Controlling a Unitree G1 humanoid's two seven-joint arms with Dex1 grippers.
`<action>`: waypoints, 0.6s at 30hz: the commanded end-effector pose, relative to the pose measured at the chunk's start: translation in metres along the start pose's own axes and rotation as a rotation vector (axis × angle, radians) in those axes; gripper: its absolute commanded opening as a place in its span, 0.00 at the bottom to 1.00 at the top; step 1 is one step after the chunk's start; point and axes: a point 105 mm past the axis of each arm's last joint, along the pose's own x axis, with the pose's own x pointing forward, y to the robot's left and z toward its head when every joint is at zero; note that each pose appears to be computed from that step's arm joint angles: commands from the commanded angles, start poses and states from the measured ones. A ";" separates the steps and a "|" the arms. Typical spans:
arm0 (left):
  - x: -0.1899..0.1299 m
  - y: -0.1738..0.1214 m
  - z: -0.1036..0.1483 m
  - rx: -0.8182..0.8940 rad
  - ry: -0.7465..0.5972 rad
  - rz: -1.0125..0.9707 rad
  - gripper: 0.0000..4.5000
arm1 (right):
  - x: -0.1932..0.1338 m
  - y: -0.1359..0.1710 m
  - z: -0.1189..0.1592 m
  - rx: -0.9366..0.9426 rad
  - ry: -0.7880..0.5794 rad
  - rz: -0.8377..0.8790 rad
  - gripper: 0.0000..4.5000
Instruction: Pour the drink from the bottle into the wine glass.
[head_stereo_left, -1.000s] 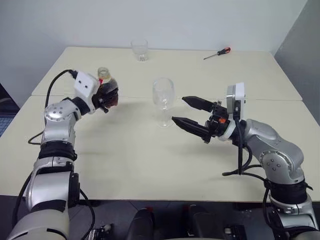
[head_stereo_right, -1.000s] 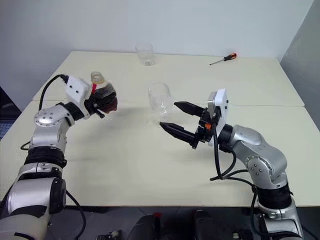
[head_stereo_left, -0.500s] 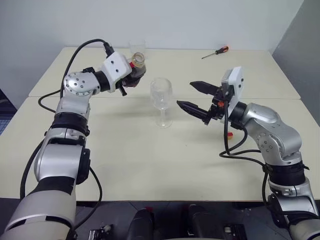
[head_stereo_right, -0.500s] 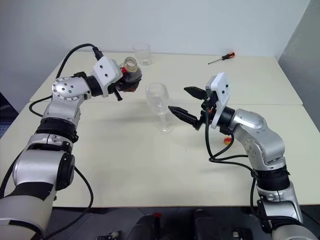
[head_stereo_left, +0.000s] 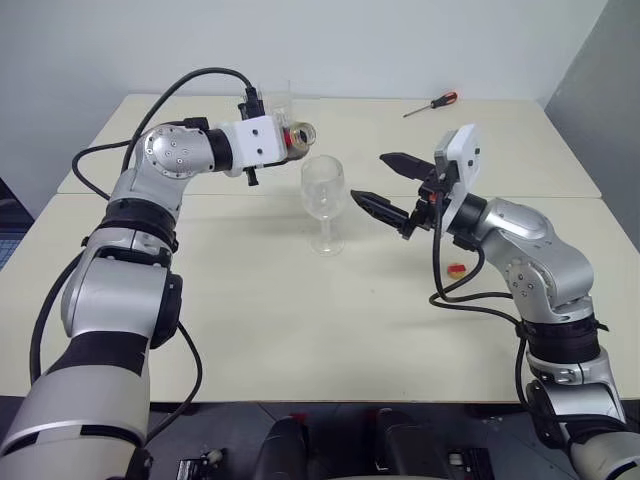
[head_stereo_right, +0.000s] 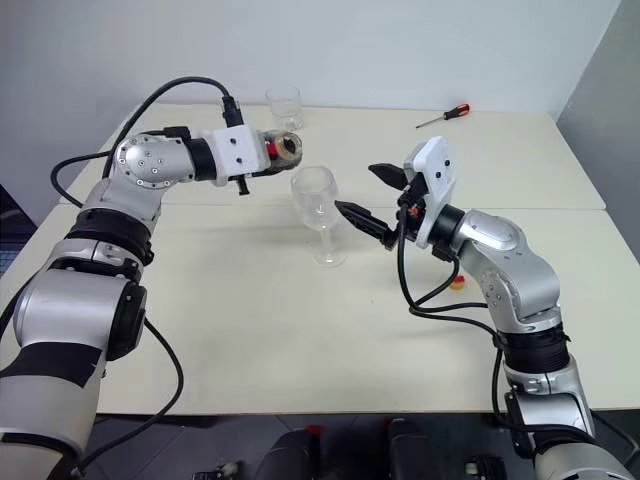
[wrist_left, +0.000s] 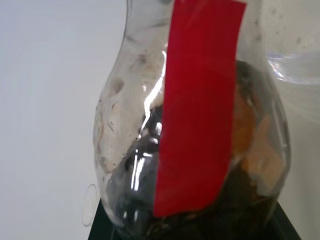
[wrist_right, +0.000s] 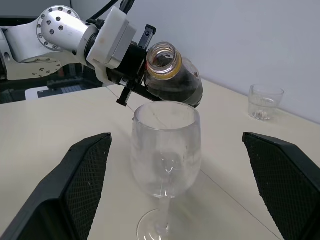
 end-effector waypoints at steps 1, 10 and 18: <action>-0.008 0.029 0.016 0.090 -0.028 0.075 0.25 | 0.002 0.001 0.018 -0.042 -0.047 -0.004 1.00; -0.007 0.031 0.017 0.160 0.002 0.062 0.25 | 0.006 0.005 0.025 -0.035 -0.072 0.018 1.00; -0.007 0.032 0.016 0.214 0.030 0.051 0.25 | 0.008 0.004 0.025 -0.033 -0.075 0.015 1.00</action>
